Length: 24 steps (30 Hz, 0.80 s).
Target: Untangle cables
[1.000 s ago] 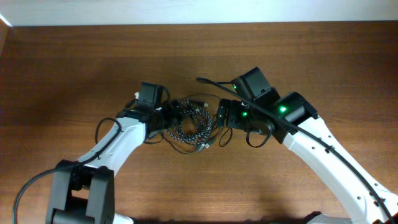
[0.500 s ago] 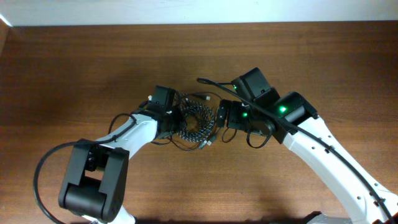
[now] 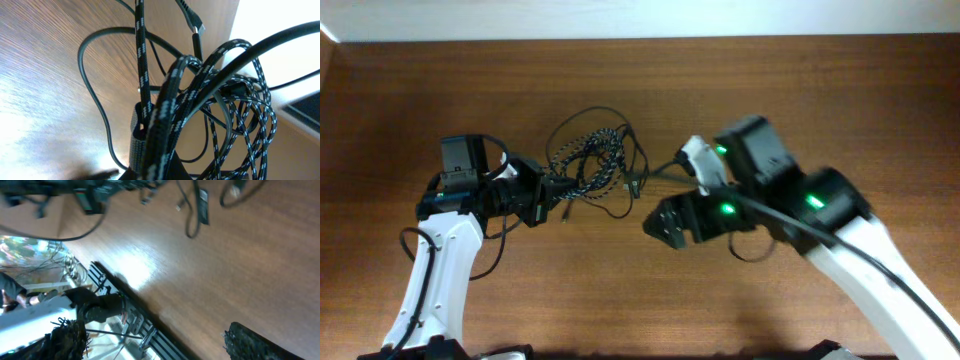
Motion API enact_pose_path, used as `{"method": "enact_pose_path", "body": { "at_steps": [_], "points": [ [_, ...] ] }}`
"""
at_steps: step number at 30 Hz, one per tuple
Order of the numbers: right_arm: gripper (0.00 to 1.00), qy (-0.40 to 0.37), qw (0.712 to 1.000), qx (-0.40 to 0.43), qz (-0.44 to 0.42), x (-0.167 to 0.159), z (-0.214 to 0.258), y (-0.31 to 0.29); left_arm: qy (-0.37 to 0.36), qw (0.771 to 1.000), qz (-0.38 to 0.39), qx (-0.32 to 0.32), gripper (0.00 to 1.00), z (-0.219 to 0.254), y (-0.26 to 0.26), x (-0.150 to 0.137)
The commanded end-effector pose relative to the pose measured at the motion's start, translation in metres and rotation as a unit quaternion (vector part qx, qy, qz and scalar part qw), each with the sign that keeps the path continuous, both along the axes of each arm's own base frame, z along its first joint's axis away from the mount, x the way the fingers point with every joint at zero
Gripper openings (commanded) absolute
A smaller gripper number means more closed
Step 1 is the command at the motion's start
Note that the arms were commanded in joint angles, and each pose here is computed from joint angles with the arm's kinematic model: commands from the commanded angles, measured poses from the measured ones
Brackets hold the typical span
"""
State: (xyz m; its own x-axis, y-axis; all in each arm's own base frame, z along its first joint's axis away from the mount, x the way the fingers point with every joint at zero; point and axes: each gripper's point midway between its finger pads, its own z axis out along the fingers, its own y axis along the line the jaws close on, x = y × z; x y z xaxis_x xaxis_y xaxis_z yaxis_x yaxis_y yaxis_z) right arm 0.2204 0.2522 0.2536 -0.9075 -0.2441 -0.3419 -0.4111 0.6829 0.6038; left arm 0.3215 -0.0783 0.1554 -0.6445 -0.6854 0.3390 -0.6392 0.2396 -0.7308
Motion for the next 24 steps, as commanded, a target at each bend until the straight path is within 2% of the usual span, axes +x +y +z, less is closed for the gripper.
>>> {"method": "enact_pose_path", "body": {
  "at_steps": [1,3,5,8,10,11,13,14,15,16,17,19,20,24],
  "points": [
    [0.90,-0.147,0.986,-0.046,-0.056,0.009,0.036,-0.041,-0.046,0.992,-0.062,-0.096,0.01,0.041,-0.024,-0.008],
    [0.90,-0.168,0.982,-0.051,-0.070,0.018,0.040,-0.043,-0.052,0.986,-0.082,-0.134,0.00,0.052,-0.032,-0.014],
    [0.89,-0.124,0.990,-0.050,-0.043,0.021,0.018,-0.025,-0.042,0.986,-0.077,-0.142,0.00,0.054,-0.032,-0.015],
    [0.87,-0.087,0.995,-0.050,0.018,0.013,-0.010,0.015,0.086,0.975,-0.002,-0.203,0.00,0.054,-0.033,-0.015],
    [0.84,-0.102,0.993,-0.052,0.037,0.014,-0.017,0.036,0.129,0.965,0.021,-0.225,0.00,0.055,-0.033,-0.015],
    [0.83,-0.136,0.988,-0.068,0.027,0.025,-0.020,0.044,0.131,0.963,0.016,-0.235,0.00,0.058,-0.035,-0.017],
    [0.68,-0.157,0.985,-0.071,0.017,0.037,-0.022,0.051,0.131,0.958,-0.001,-0.256,0.00,0.066,-0.039,-0.021],
    [0.47,-0.162,0.984,-0.073,0.013,0.041,-0.023,0.052,0.131,0.957,-0.002,-0.257,0.00,0.067,-0.039,-0.021],
    [0.34,-0.166,0.983,-0.079,0.007,0.044,-0.024,0.049,0.128,0.959,-0.003,-0.254,0.00,0.066,-0.039,-0.021],
    [0.09,-0.173,0.980,-0.095,-0.005,0.047,-0.024,0.041,0.115,0.964,-0.004,-0.242,0.00,0.063,-0.037,-0.019],
    [0.04,-0.184,0.975,-0.120,-0.032,0.051,-0.018,0.020,0.094,0.972,-0.002,-0.215,0.00,0.057,-0.034,-0.016],
    [0.04,-0.214,0.958,-0.163,-0.097,0.056,0.004,-0.031,0.032,0.988,-0.018,-0.150,0.00,0.045,-0.027,-0.011],
    [0.04,-0.238,0.940,-0.191,-0.155,0.057,0.024,-0.076,0.004,0.992,-0.029,-0.123,0.00,0.041,-0.024,-0.009],
    [0.04,-0.265,0.905,-0.198,-0.267,0.032,0.066,-0.161,-0.009,0.996,-0.024,-0.087,0.03,0.033,-0.018,-0.005]
  ]
}}
